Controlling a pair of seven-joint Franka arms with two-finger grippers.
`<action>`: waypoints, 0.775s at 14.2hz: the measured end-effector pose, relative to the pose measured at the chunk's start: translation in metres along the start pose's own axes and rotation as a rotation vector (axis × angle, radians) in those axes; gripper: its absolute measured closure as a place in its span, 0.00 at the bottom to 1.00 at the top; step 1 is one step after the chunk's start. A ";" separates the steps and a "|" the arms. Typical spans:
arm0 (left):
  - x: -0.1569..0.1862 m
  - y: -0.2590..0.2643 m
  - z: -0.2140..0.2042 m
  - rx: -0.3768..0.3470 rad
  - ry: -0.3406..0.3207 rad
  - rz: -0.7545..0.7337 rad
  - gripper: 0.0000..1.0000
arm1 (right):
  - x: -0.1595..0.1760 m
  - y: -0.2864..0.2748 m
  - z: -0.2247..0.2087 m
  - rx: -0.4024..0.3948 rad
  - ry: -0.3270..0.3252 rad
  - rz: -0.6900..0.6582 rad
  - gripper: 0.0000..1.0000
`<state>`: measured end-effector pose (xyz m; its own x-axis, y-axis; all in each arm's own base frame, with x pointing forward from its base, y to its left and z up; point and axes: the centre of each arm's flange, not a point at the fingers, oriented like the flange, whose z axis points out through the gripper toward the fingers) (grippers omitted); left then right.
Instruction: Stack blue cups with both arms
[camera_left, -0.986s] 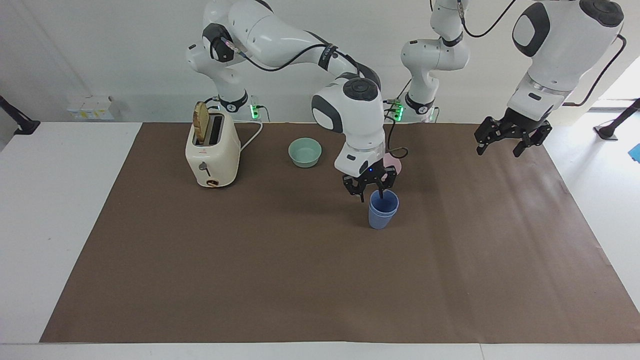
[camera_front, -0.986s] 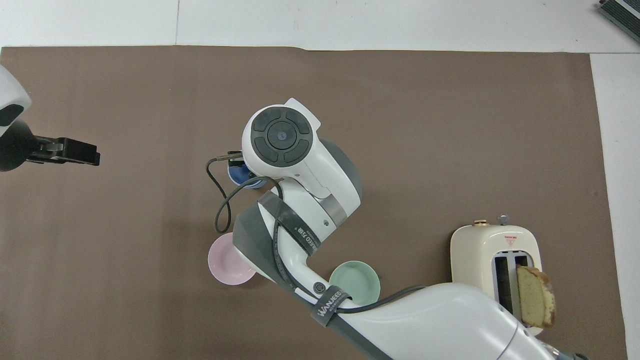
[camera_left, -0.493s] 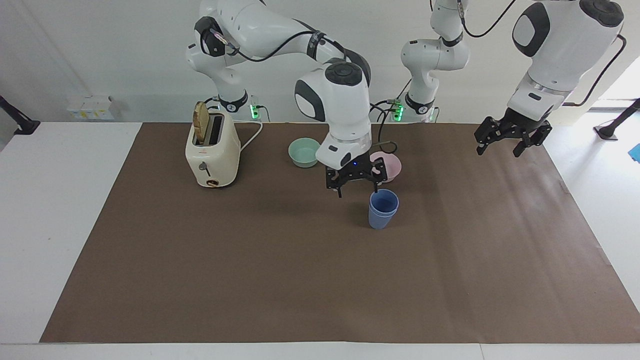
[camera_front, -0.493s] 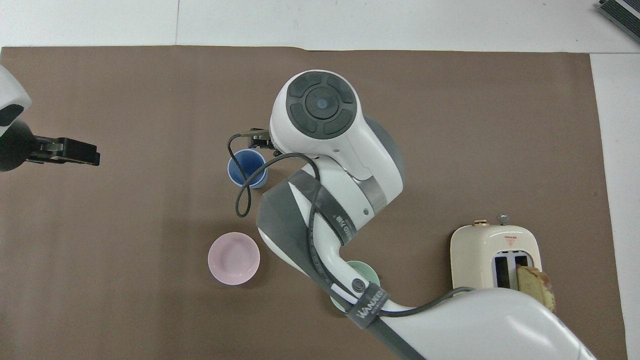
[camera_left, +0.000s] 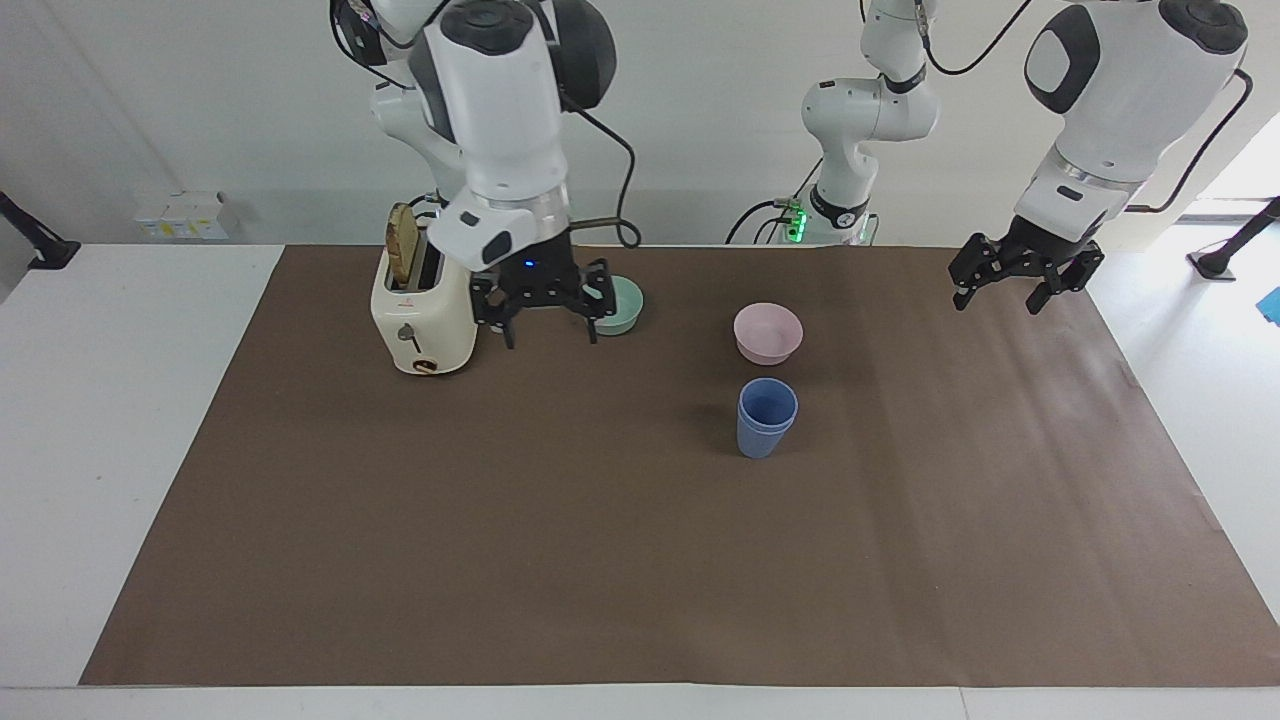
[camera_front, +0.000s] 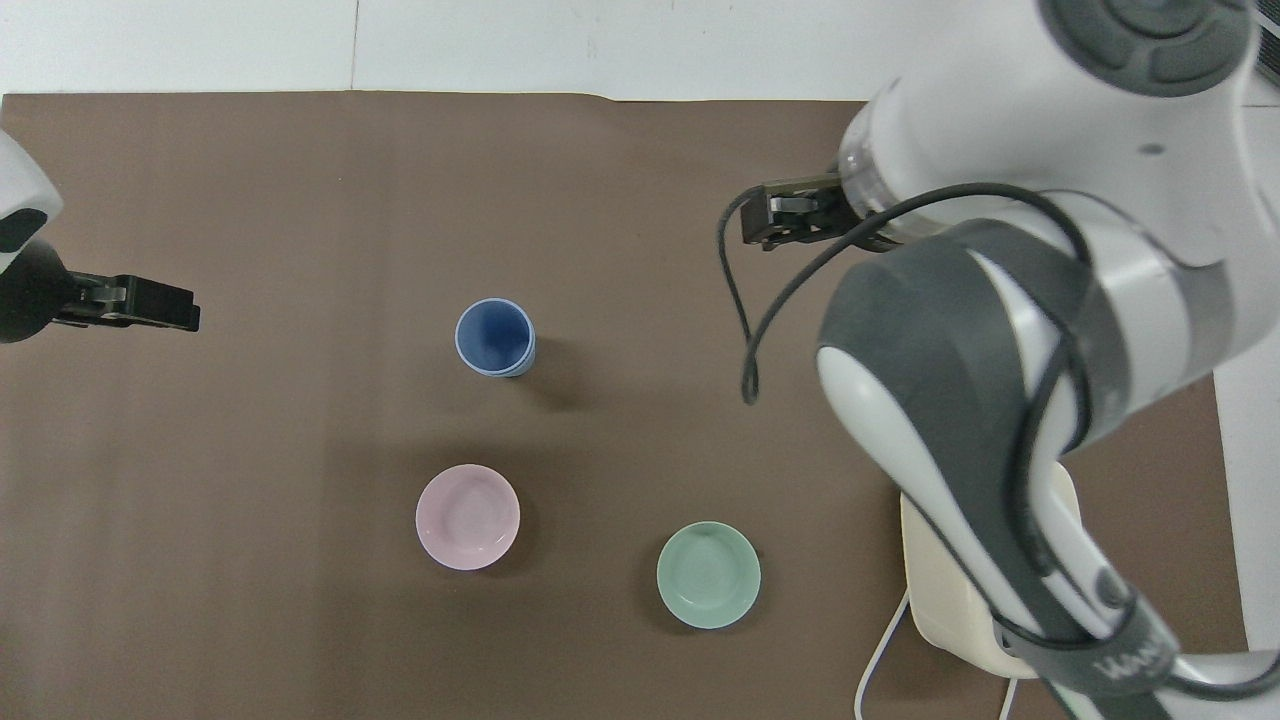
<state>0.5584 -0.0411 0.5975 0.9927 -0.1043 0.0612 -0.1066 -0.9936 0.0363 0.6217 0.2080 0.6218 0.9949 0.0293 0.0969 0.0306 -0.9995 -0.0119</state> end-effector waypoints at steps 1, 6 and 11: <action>0.000 0.000 0.000 0.000 0.000 0.000 0.00 | -0.002 0.020 -0.009 -0.011 -0.013 0.003 0.00; -0.002 0.002 0.002 -0.001 -0.022 0.003 0.00 | -0.009 0.092 -0.032 -0.029 -0.057 0.074 0.00; -0.003 0.002 0.001 -0.001 -0.026 0.004 0.00 | -0.012 0.171 -0.050 0.028 -0.052 0.147 0.00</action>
<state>0.5553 -0.0430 0.5965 0.9934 -0.1089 0.0352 -0.1102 -0.9932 0.0373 0.6100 0.0360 0.6686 0.9925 -0.1154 0.0406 -0.1133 -0.9923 -0.0501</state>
